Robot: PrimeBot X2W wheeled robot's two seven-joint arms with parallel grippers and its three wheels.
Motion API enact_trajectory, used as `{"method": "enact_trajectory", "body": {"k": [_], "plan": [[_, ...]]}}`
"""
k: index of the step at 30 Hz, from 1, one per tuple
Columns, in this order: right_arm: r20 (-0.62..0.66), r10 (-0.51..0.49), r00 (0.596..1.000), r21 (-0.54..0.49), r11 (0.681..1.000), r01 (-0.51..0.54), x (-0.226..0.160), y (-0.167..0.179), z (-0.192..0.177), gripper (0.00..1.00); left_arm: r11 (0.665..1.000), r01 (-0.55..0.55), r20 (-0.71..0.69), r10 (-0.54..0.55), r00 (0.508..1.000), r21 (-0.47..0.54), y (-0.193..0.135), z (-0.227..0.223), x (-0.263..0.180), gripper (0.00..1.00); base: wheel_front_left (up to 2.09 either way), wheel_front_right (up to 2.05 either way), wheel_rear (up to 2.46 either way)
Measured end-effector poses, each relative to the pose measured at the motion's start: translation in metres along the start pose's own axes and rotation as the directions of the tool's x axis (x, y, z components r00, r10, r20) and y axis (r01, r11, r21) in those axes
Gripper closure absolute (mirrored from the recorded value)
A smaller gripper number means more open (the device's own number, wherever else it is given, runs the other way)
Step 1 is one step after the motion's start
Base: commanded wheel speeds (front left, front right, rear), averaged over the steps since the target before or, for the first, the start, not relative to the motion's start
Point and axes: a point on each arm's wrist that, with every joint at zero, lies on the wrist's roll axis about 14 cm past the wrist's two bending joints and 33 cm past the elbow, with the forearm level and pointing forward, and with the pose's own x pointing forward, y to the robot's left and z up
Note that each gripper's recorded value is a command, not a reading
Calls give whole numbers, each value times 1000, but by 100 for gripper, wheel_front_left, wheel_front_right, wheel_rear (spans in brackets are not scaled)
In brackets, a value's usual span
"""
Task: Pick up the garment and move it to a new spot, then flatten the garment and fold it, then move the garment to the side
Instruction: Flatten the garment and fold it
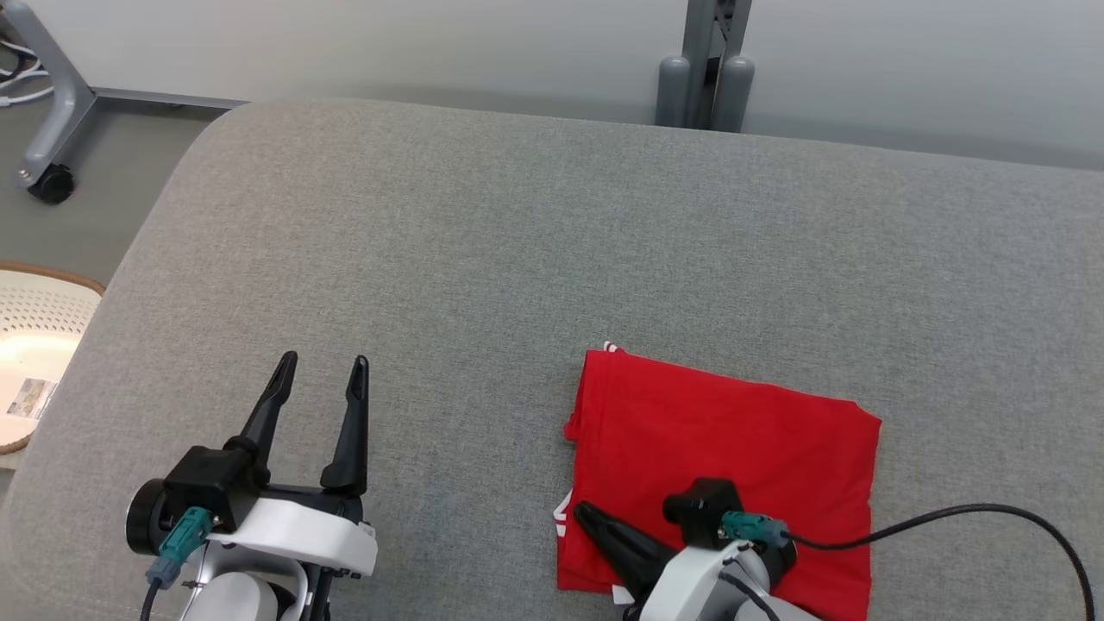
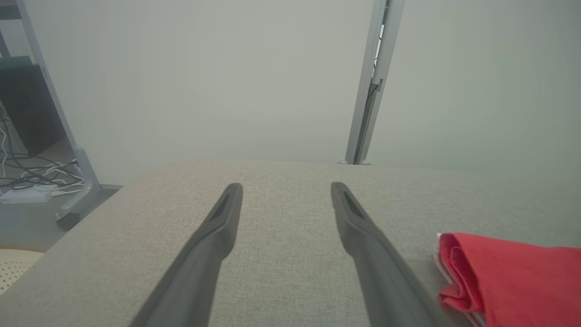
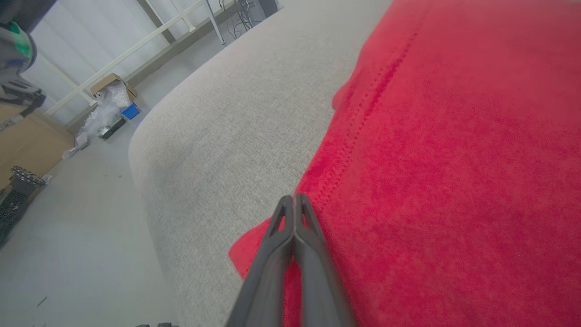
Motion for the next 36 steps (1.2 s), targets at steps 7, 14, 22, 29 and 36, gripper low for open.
{"method": "enact_trajectory", "body": {"k": [7,14,22,29,36], "plan": [[184,-113,976,51,993,106,-7,-35,54,100,1000,30,7,-30,1000,1,-9,1,7,0,0,0,0],[416,-305,857,60,949,309,-58,-93,121,100,996,93,33,-93,995,2,-29,8,17,0,0,0,0],[549,-482,683,57,837,544,-141,-136,146,51,990,143,68,-143,987,12,-48,21,23,0,0,0,0],[556,-589,587,58,731,680,-198,-150,144,0,988,153,76,-155,985,26,-51,26,18,0,0,0,0],[528,-643,555,62,681,730,-226,-145,131,0,985,165,65,-168,984,47,-54,27,11,0,0,0,0]]}}
